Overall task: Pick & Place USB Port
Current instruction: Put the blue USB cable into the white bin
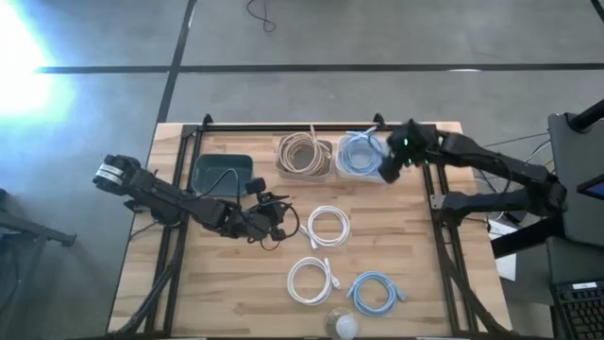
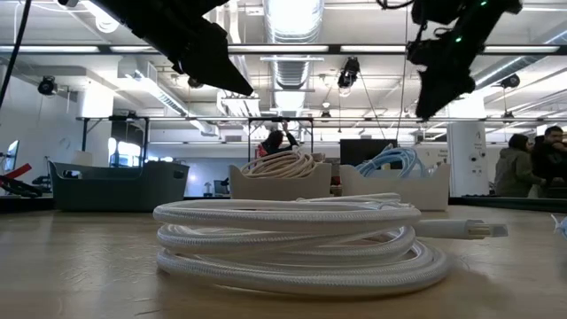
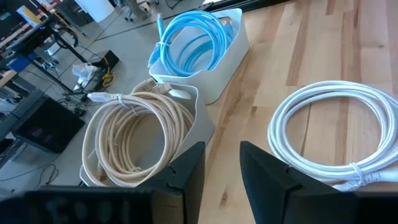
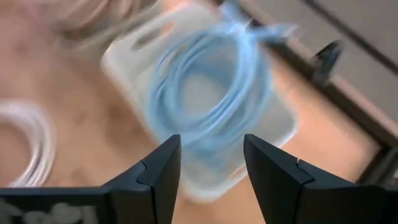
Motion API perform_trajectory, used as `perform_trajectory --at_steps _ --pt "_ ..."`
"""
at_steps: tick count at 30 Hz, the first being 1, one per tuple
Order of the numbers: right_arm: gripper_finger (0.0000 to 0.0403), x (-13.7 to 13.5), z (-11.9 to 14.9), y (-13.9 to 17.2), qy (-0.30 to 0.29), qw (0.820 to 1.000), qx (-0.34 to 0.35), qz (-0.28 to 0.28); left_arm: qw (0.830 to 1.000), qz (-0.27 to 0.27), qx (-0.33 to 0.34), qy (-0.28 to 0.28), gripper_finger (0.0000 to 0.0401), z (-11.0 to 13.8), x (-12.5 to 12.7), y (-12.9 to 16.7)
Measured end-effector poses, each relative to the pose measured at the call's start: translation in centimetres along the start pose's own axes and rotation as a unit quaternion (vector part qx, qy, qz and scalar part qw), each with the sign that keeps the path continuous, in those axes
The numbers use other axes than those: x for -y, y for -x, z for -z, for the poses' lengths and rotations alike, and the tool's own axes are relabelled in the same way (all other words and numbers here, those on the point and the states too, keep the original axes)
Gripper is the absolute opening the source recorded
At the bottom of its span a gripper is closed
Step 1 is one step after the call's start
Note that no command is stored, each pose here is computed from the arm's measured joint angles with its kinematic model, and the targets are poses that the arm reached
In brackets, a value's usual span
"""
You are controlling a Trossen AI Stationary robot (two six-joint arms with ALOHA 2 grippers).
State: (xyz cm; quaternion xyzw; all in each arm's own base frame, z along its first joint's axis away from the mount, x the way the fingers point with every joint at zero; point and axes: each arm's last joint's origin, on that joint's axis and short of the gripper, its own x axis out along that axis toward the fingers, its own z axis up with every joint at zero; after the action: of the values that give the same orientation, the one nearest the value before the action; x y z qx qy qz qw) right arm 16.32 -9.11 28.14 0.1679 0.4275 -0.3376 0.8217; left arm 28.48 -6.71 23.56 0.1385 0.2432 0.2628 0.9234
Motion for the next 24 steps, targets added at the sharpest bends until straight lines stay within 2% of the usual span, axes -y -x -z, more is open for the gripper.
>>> perform_trajectory --at_steps 5,9,14,16,20,24 --pt "0.0172 -3.8 3.9 0.3 0.044 0.995 -0.057 -0.067 1.0 0.0 0.0 0.0 0.0122 0.0 0.0 0.0" --pt "0.0178 -7.3 7.4 0.5 0.064 0.979 -0.127 -0.145 1.0 0.0 0.0 -0.001 0.0122 0.0 0.0 0.0" --pt "0.0178 -10.8 10.9 1.6 0.081 0.965 -0.185 -0.168 1.0 -0.002 0.0 -0.001 0.0122 0.0 0.0 0.0" --pt "0.0178 -12.0 12.3 1.9 0.11 0.954 -0.209 -0.182 1.0 -0.003 0.0 -0.001 0.0122 0.0 0.0 0.0" --pt "0.0178 -14.7 14.4 2.2 0.161 0.939 -0.21 -0.218 1.0 -0.004 0.0 -0.001 0.0122 0.0 0.0 0.0" --pt "0.0178 -17.4 15.4 1.3 0.15 0.938 -0.195 -0.244 1.0 -0.004 0.0 -0.001 0.0122 0.0 0.0 0.0"
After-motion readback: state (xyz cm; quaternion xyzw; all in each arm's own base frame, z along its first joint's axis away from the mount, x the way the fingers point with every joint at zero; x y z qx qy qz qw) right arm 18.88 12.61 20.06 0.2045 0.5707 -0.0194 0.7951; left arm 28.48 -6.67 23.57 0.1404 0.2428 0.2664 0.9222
